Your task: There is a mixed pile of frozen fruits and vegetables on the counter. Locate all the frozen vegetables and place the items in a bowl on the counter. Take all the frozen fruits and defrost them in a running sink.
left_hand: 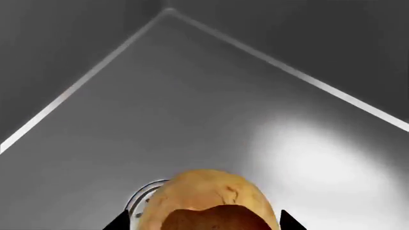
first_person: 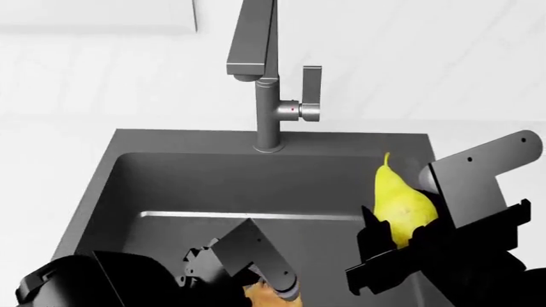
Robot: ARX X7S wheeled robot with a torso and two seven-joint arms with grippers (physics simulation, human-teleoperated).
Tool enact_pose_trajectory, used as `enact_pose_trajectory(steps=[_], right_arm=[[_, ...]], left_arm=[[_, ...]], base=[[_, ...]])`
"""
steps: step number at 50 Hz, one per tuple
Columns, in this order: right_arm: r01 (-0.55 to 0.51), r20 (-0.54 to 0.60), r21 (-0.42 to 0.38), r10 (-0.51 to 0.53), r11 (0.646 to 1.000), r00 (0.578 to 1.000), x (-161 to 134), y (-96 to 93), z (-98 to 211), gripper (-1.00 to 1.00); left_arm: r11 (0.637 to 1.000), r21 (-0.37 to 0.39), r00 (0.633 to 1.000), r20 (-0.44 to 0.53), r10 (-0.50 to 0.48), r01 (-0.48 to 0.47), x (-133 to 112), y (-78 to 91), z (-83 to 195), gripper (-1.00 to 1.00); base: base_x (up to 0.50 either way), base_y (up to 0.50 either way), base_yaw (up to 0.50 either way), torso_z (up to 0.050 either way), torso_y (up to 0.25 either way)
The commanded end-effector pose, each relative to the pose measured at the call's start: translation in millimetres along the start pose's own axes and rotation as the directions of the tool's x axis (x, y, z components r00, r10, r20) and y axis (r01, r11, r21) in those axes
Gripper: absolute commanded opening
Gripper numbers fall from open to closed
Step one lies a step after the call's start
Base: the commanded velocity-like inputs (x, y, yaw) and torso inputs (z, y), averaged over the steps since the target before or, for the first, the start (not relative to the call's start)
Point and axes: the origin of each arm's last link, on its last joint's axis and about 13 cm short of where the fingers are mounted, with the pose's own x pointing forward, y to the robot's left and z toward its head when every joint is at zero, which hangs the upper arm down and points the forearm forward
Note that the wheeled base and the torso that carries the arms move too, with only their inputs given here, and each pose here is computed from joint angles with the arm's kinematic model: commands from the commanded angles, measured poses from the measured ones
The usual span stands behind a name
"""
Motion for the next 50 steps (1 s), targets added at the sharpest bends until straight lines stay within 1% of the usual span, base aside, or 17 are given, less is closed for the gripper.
enact_pose_trajectory(steps=[1, 7, 9, 11, 14, 18, 19, 20, 24, 25, 26, 27, 30, 37, 41, 46, 50], right_arm=[[-0.011, 0.005, -0.016, 0.011, 1.000, 1.000, 2, 0.2, 1, -1.00], [-0.013, 0.007, -0.014, 0.013, 1.000, 1.000, 2, 0.4, 0, -1.00], [-0.012, 0.007, -0.013, 0.012, 1.000, 1.000, 2, 0.4, 0, -1.00], [-0.012, 0.006, -0.012, 0.012, 1.000, 1.000, 3, 0.6, 0, -1.00], [-0.014, 0.005, -0.012, 0.014, 1.000, 1.000, 4, 1.5, 0, -1.00], [-0.016, -0.006, -0.007, 0.016, 1.000, 1.000, 8, 1.4, 1, -1.00], [-0.016, -0.006, -0.007, 0.016, 1.000, 1.000, 9, 1.3, 1, -1.00], [-0.016, -0.007, -0.010, 0.016, 1.000, 1.000, 9, 1.6, 3, -1.00], [-0.011, -0.008, -0.027, 0.011, 1.000, 1.000, 11, 2.3, 10, -1.00], [-0.011, -0.003, -0.021, 0.011, 1.000, 1.000, 12, 2.6, 13, -1.00], [-0.013, -0.007, -0.018, 0.013, 1.000, 1.000, 13, 3.1, 13, -1.00], [-0.026, -0.011, -0.005, 0.026, 1.000, 1.000, 13, 4.7, 14, -1.00], [-0.040, -0.026, 0.001, 0.040, 0.999, 0.999, 15, 6.3, 15, -1.00], [-0.079, -0.052, -0.011, 0.078, 0.997, 0.996, 24, 12.7, 19, -1.00], [-0.102, -0.071, -0.006, 0.101, 0.995, 0.992, 32, 16.9, 21, -1.00], [-0.125, -0.100, -0.007, 0.124, 0.992, 0.987, 41, 20.5, 23, -1.00], [-0.134, -0.101, 0.002, 0.133, 0.991, 0.986, 46, 21.3, 28, -1.00]], left_arm=[[1.000, -0.002, 1.000, -0.005, -0.001, 0.001, -2, -3.1, 5, 1.00], [1.000, 0.011, 1.000, 0.006, 0.001, -0.001, -10, -4.5, 6, 1.00], [0.999, 0.037, 1.000, 0.014, 0.011, -0.012, -12, -5.0, 8, 1.00], [0.999, 0.037, 0.999, 0.037, 0.013, -0.015, -21, -3.9, 13, 1.00], [0.999, 0.028, 0.994, 0.102, 0.041, -0.044, -38, -1.6, 21, 1.00], [0.997, -0.010, 0.980, 0.184, 0.073, -0.073, -65, 0.4, 25, 1.00], [0.997, -0.019, 0.978, 0.191, 0.078, -0.075, -68, 0.2, 25, 1.00], [0.994, -0.030, 0.972, 0.209, 0.109, -0.105, -76, 0.8, 26, 1.00], [0.992, -0.029, 0.955, 0.272, 0.123, -0.120, -102, -5.3, 30, 1.00], [0.989, -0.033, 0.948, 0.281, 0.147, -0.143, -107, -6.2, 29, 1.00], [0.986, -0.001, 0.947, 0.277, 0.160, -0.166, -108, -6.6, 27, 1.00], [0.987, -0.003, 0.949, 0.276, 0.154, -0.159, -111, -6.6, 23, 1.00], [0.982, -0.038, 0.937, 0.296, 0.186, -0.183, -120, -4.8, 17, 1.00], [0.977, -0.069, 0.914, 0.346, 0.212, -0.201, -143, -10.6, 9, 1.00], [0.963, -0.119, 0.874, 0.404, 0.270, -0.243, -163, -8.0, 8, 1.00], [0.956, -0.121, 0.851, 0.435, 0.294, -0.268, -185, -11.1, 8, 1.00], [0.952, -0.134, 0.839, 0.449, 0.306, -0.276, -191, -12.2, 3, 1.00]], base=[[0.00, 0.00, 0.00, 0.000, 0.000], [0.00, 0.00, 0.00, 0.000, 0.000], [0.00, 0.00, 0.00, 0.000, 0.000], [0.00, 0.00, 0.00, 0.000, 0.000], [0.00, 0.00, 0.00, 0.000, 0.000], [0.00, 0.00, 0.00, 0.000, 0.000], [0.00, 0.00, 0.00, 0.000, 0.000], [0.00, 0.00, 0.00, 0.000, 0.000], [0.00, 0.00, 0.00, 0.000, 0.000], [0.00, 0.00, 0.00, 0.000, 0.000], [0.00, 0.00, 0.00, 0.000, 0.000], [0.00, 0.00, 0.00, 0.000, 0.000], [0.00, 0.00, 0.00, 0.000, 0.000], [0.00, 0.00, 0.00, 0.000, 0.000], [0.00, 0.00, 0.00, 0.000, 0.000], [0.00, 0.00, 0.00, 0.000, 0.000], [0.00, 0.00, 0.00, 0.000, 0.000]])
